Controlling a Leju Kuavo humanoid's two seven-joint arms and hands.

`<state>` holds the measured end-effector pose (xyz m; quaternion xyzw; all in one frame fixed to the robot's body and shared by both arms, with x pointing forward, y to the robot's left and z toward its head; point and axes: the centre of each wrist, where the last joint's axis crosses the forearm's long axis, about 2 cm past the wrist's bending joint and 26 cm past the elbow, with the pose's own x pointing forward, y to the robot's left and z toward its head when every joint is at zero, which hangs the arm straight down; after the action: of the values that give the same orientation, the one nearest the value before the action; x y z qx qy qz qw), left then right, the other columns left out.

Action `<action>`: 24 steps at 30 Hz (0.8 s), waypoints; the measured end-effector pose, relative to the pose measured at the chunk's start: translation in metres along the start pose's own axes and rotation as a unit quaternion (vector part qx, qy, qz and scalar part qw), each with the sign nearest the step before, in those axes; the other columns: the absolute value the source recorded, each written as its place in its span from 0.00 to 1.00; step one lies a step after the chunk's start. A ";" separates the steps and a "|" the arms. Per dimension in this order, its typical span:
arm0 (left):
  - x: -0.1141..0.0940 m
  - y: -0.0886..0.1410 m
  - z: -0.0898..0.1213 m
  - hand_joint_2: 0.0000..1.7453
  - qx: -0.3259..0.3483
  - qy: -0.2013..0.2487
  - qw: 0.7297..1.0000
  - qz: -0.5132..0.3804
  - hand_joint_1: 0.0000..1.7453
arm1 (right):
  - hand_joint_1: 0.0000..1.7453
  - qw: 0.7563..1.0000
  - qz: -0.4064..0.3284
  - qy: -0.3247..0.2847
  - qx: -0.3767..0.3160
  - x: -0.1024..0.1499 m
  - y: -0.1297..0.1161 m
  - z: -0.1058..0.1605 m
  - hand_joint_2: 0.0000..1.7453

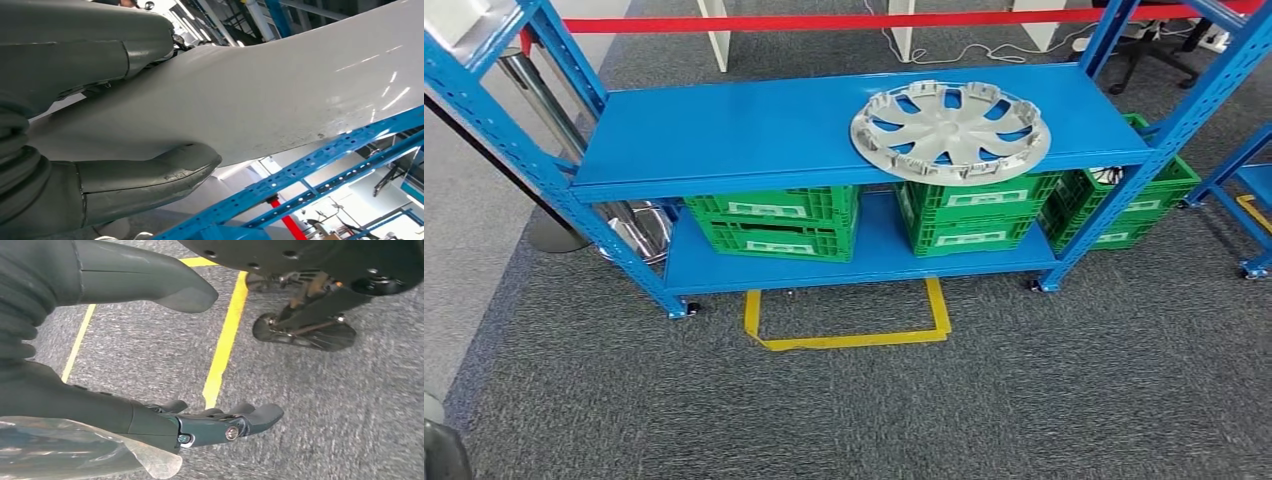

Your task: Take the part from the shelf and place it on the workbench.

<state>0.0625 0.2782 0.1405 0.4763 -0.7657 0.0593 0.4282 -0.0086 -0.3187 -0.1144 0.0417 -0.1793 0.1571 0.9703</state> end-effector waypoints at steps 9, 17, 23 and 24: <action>0.000 0.000 0.001 1.00 0.003 0.004 1.000 0.000 1.00 | 0.00 1.000 0.023 0.009 0.003 -0.005 -0.004 0.002 1.00; 0.000 0.000 0.000 1.00 0.007 0.008 1.000 0.005 1.00 | 0.00 1.000 0.030 0.007 -0.004 -0.001 -0.008 0.001 1.00; 0.000 0.000 0.000 1.00 0.007 0.010 1.000 0.010 1.00 | 0.00 0.999 0.031 0.011 -0.003 -0.003 -0.008 0.002 1.00; 0.000 0.000 0.000 1.00 0.007 0.010 1.000 0.010 1.00 | 0.00 0.999 0.031 0.012 -0.003 -0.003 -0.008 0.002 1.00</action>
<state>0.0625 0.2781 0.1401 0.4708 -0.7656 0.0736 0.4321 -0.0100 -0.3271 -0.1139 0.0316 -0.1697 0.1872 0.9670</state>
